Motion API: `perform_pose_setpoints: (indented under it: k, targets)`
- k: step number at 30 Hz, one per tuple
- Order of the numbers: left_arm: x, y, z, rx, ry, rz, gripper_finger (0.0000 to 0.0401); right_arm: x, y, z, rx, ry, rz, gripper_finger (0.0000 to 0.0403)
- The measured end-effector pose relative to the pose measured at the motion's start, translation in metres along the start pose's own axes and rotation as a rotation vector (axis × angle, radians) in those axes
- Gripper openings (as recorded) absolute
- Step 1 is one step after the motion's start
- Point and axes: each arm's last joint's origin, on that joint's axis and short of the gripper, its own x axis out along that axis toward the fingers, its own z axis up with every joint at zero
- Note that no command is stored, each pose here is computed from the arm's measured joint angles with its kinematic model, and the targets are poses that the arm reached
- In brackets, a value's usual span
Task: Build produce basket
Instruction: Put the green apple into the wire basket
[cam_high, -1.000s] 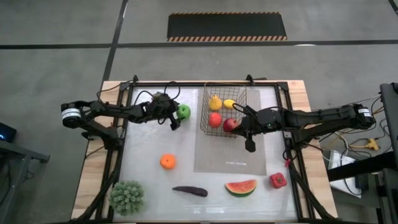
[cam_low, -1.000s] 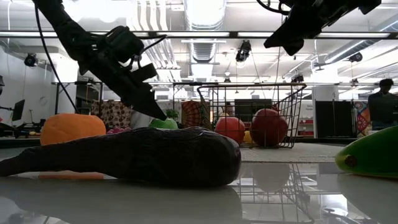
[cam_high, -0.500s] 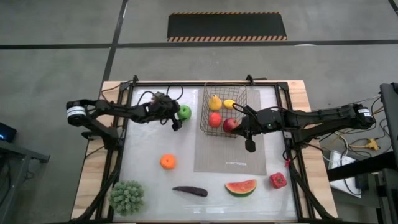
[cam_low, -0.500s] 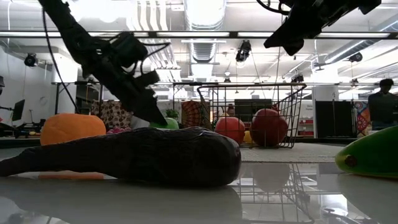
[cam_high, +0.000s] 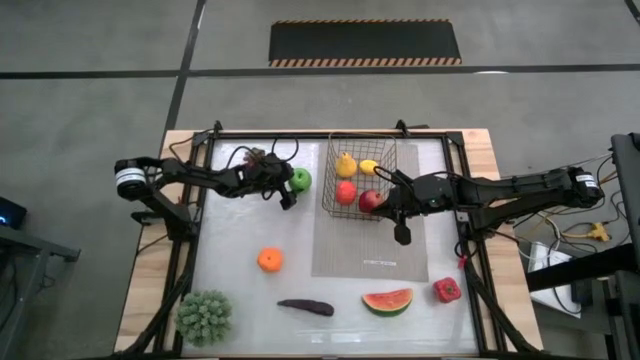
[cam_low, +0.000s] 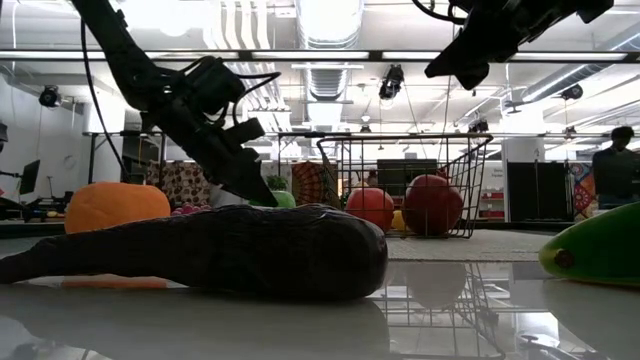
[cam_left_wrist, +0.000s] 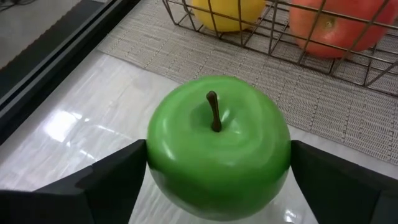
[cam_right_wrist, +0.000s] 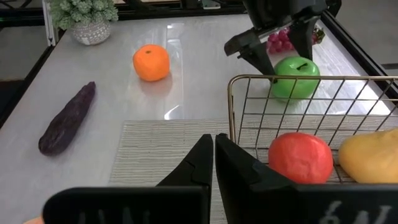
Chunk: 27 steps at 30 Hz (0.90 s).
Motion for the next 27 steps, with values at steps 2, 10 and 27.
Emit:
perform_pose_setpoints:
  k: [2, 10, 27]
  targets:
    - [0.0, 0.0, 0.0, 0.0, 0.002, 0.005, 0.0337, 0.0, 0.0, 0.0, 0.0, 0.002, 0.0, 0.0009]
    - [-0.01, -0.001, 0.002, 0.007, 0.016, 0.019, 0.0301, 0.0, 0.0, 0.0, 0.0, 0.002, 0.0, 0.0009]
    - [-0.105, -0.073, 0.047, 0.028, -0.251, -0.114, 0.0298, 0.03, 0.0, 0.023, -0.002, -0.137, -0.02, 0.0087]
